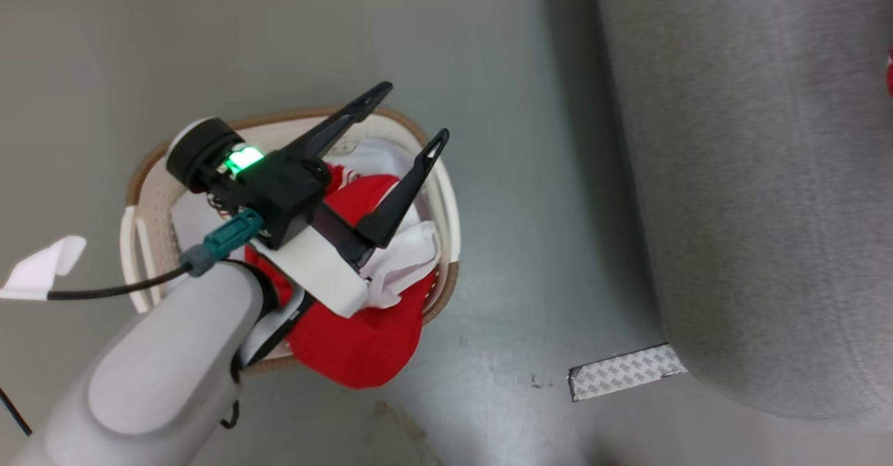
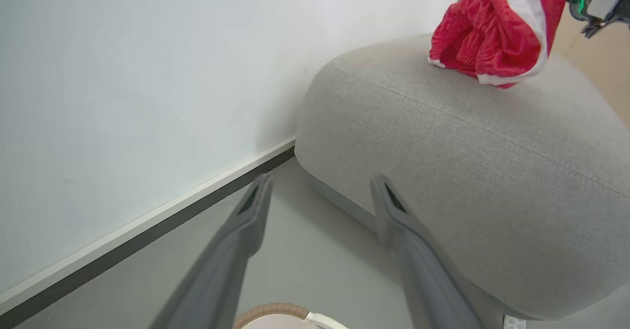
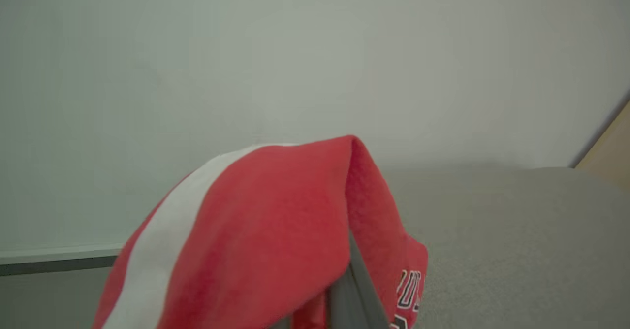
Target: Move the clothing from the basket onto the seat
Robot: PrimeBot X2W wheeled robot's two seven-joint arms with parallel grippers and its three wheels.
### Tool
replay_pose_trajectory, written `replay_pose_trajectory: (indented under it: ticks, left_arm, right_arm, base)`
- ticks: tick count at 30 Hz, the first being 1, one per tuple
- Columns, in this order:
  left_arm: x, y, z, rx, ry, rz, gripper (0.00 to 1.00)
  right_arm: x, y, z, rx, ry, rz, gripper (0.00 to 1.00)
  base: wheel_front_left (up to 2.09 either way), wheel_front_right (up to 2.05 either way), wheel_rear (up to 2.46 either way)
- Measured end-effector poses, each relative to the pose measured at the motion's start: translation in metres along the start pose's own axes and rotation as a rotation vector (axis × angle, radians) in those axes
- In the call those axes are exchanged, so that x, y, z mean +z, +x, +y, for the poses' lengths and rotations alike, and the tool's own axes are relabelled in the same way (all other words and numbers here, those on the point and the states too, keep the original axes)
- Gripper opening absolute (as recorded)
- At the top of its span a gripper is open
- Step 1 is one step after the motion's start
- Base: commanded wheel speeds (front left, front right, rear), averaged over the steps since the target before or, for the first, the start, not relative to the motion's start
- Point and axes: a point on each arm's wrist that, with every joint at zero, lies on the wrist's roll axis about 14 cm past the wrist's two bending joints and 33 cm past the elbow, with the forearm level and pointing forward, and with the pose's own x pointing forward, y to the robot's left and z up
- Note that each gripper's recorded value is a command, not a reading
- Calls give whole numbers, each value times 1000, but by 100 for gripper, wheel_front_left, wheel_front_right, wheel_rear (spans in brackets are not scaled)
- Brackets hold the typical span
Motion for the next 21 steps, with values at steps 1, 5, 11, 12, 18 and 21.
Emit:
replay_pose_trajectory:
  ticks: [1, 5, 11, 12, 18, 21]
  left_arm:
    - [-5, -2, 3, 9, -2, 9, 100]
    - [-13, -9, 10, 29, -9, 23, 100]
    - [-11, -13, 15, 59, -10, 16, 100]
    - [-10, -13, 17, 65, -9, 14, 100]
    - [0, -15, 17, 87, -19, -5, 100]
    - [6, -16, 14, 87, -23, -12, 100]
  right_arm:
    - [-14, 1, 0, 0, -10, 41, 0]
    - [-58, 0, -1, 31, -89, 209, 0]
    - [-108, -22, -10, 27, -112, 482, 0]
    - [-112, -25, -10, 29, -107, 511, 0]
    - [-113, -30, -17, 34, -119, 575, 100]
    - [-113, -37, -18, 49, -146, 606, 100]
  base:
    - [0, 0, 0]
    - [0, 0, 0]
    - [0, 0, 0]
    - [0, 0, 0]
    - [0, 0, 0]
    - [0, 0, 0]
